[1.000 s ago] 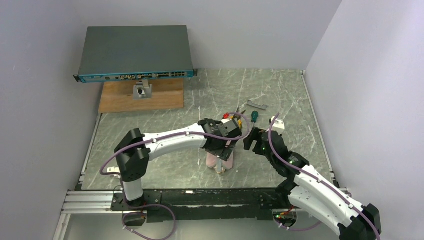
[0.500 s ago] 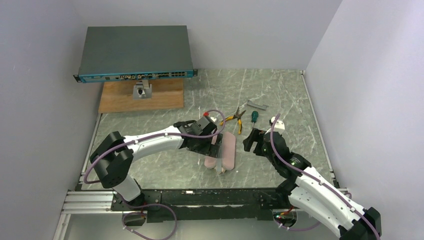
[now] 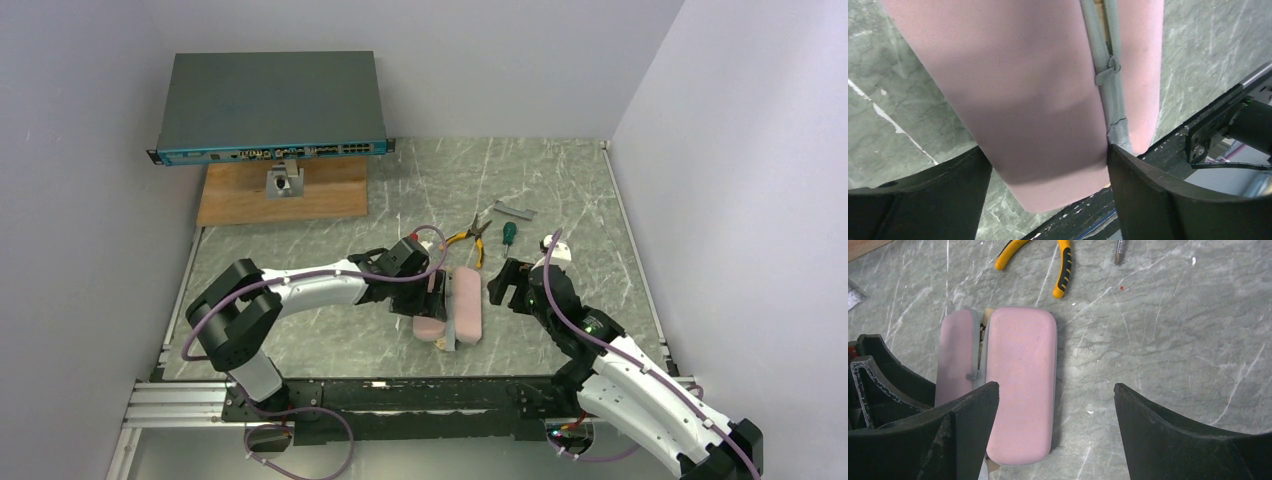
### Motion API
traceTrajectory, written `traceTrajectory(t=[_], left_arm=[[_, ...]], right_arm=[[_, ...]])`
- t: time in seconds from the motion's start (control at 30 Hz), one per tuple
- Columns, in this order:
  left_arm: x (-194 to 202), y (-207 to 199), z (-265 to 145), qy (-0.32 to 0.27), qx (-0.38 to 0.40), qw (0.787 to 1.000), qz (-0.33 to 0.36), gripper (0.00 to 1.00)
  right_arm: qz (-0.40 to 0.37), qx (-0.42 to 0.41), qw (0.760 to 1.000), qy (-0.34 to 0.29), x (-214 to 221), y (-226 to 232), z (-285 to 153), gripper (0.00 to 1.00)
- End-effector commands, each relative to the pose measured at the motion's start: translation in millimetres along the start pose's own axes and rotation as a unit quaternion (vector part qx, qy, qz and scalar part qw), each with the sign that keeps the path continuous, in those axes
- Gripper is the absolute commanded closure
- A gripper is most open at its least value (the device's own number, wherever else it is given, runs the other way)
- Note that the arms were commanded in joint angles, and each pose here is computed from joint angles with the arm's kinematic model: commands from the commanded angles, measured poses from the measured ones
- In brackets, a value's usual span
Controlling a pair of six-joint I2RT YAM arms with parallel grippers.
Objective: Open the umbrella
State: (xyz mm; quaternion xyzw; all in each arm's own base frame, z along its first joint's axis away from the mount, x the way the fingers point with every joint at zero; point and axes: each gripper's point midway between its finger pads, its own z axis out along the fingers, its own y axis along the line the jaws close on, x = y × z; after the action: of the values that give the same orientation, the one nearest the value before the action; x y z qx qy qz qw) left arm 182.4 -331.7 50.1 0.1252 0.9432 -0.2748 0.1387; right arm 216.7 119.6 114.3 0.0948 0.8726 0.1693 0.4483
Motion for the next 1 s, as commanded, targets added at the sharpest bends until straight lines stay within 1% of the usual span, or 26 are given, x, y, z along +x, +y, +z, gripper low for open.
traceTrajectory(t=[0.0,0.03,0.13,0.27,0.43,0.53,0.67,0.8,0.9,0.93,0.97], left_arm=[[-3,5,2,-0.012,-0.009,1.000,-0.007,0.27],[-6,3,-1,-0.016,-0.008,1.000,-0.005,0.31],[-13,-3,-10,-0.032,-0.004,0.999,0.006,0.37],[-25,-16,-32,-0.061,0.017,0.998,0.022,0.42],[-40,-30,-69,-0.099,0.030,0.993,0.053,0.42],[-51,-28,-99,-0.120,0.000,0.990,0.075,0.42],[-60,-5,-136,-0.142,-0.082,0.982,0.096,0.41],[-62,36,-172,-0.163,-0.195,0.963,0.086,0.40],[-62,74,-201,-0.184,-0.303,0.934,0.051,0.39],[-62,86,-211,-0.188,-0.340,0.920,0.038,0.38],[-55,102,-222,-0.177,-0.385,0.905,0.027,0.38]], right_arm=[[-0.001,-0.012,1.000,-0.009,-11,8,-3,0.13],[-0.001,-0.011,1.000,-0.009,-11,8,-2,0.13],[-0.002,-0.011,1.000,-0.009,-11,8,-2,0.13],[0.001,-0.009,1.000,-0.012,-12,7,-1,0.13],[0.002,-0.007,1.000,-0.018,-15,8,-2,0.13],[0.000,-0.011,1.000,-0.018,-17,10,-3,0.13],[0.002,-0.013,1.000,-0.018,-17,11,-3,0.13],[0.009,-0.020,1.000,-0.016,-15,12,-3,0.13],[0.013,-0.024,1.000,-0.010,-12,14,-2,0.13],[0.014,-0.025,1.000,-0.008,-11,15,-1,0.13],[0.015,-0.026,1.000,-0.007,-11,15,-1,0.13]])
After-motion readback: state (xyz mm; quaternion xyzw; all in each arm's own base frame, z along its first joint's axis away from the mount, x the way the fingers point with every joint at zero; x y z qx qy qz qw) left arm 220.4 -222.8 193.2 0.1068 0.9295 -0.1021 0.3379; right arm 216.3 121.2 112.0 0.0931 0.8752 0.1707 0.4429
